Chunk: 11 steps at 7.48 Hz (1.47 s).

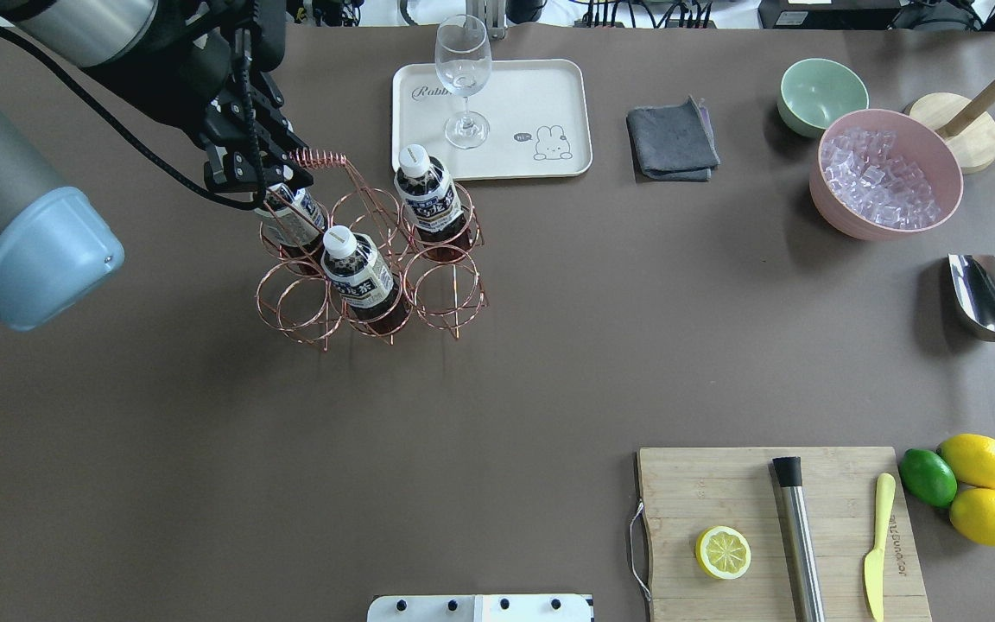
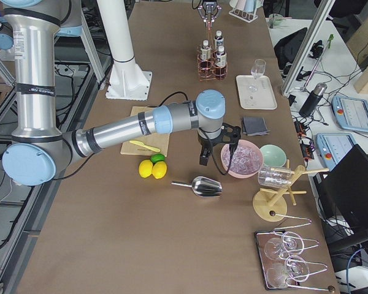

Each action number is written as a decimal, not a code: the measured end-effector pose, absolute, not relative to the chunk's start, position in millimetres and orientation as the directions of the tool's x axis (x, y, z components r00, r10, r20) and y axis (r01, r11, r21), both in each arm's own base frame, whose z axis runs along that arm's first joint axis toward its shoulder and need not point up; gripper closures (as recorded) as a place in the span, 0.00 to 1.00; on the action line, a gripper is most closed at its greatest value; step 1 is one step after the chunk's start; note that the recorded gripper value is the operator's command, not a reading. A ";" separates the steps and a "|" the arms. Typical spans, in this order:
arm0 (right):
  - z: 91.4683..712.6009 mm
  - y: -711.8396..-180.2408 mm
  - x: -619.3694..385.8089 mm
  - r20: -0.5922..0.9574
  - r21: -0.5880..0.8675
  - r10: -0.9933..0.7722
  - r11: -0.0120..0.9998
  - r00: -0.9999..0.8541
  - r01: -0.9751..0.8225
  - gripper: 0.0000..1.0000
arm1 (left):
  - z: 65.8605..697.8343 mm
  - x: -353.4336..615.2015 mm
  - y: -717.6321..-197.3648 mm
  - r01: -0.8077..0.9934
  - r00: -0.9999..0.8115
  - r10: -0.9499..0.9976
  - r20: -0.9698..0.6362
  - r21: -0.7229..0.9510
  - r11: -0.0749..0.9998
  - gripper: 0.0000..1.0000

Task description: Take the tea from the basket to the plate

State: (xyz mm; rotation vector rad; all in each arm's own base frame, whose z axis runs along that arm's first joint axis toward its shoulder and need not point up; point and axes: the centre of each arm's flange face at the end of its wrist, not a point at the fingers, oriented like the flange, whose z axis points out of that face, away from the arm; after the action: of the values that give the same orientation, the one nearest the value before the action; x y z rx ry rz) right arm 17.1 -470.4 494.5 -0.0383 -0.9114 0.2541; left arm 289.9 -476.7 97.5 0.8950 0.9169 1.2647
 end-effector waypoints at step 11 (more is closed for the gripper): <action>261.0 -550.8 -257.4 0.786 -0.360 0.376 0.924 0.492 -0.130 0.01 | 71.1 365.1 -444.0 -0.308 0.029 0.995 -0.093 0.946 0.097 1.00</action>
State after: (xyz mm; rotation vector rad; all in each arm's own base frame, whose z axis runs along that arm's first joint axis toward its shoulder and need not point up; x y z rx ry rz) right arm -257.4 -550.8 261.0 -0.2674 -1.0137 0.3115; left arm 365.1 -444.0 71.1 0.9142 1.0100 1.2615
